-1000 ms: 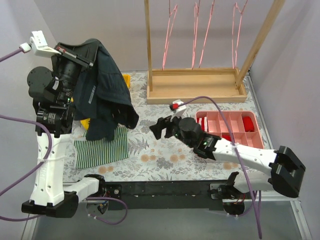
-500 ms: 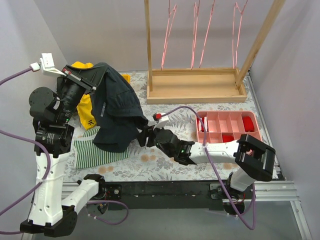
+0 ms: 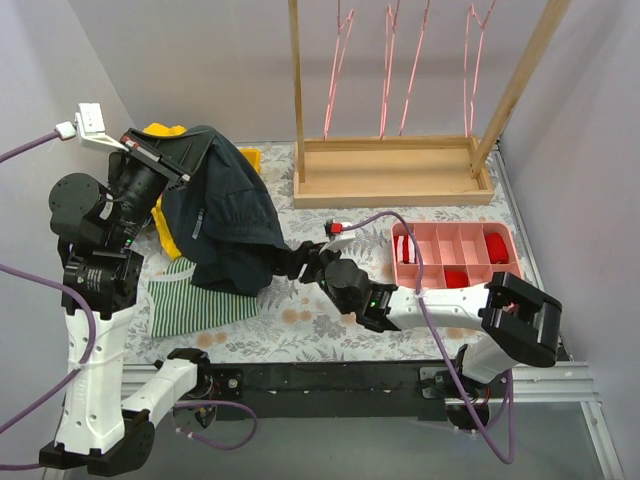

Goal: Place the shorts on the hanger

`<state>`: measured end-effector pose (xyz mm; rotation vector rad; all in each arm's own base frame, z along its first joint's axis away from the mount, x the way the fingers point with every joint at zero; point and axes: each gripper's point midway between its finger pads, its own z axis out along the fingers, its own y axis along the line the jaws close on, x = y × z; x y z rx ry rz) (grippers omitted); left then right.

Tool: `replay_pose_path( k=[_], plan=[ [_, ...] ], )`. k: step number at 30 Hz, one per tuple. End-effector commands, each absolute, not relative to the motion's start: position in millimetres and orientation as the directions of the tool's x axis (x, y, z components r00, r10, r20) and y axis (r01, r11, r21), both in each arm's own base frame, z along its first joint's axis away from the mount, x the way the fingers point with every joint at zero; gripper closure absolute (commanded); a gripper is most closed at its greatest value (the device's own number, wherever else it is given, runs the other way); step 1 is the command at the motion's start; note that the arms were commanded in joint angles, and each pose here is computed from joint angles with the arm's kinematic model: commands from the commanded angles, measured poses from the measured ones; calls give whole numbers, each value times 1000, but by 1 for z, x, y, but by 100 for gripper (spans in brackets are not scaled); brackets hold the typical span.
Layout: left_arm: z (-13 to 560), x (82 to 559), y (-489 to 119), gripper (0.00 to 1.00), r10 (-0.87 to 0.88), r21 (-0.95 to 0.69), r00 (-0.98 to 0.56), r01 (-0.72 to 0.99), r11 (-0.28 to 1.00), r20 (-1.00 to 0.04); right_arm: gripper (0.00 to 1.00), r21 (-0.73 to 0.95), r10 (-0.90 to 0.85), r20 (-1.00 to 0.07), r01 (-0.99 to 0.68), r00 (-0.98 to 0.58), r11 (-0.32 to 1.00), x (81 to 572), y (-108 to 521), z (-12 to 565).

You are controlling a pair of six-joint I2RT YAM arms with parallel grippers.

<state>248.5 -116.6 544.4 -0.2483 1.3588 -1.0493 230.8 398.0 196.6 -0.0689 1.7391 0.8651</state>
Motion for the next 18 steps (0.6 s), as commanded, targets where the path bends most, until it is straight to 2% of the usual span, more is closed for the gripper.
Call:
replay_pose_path(
  k=[1, 5, 13, 15, 16, 17, 18],
  plan=[
    [565, 233, -121, 100, -725, -665, -127, 527, 529, -677, 39, 555, 447, -831, -445, -331, 702, 238, 404, 217],
    [564, 232, -121, 100, -723, -664, -129, 528, 529, -679, 44, 567, 437, -822, -451, -365, 690, 237, 415, 206],
    [563, 231, -123, 100, -726, -672, -143, 528, 519, -673, 44, 583, 435, -809, -445, -396, 680, 238, 433, 193],
    [565, 230, -120, 100, -728, -673, -134, 520, 526, -672, 56, 565, 434, -821, -424, -371, 707, 242, 424, 195],
    [565, 231, -118, 100, -729, -674, -126, 511, 534, -673, 66, 559, 438, -826, -416, -355, 718, 243, 415, 206],
    [568, 232, -116, 100, -728, -669, -111, 506, 545, -676, 91, 548, 432, -832, -396, -347, 737, 244, 407, 209],
    [565, 235, -112, 100, -733, -679, -100, 477, 558, -673, 98, 483, 374, -863, -334, -340, 809, 247, 387, 198]
  ],
)
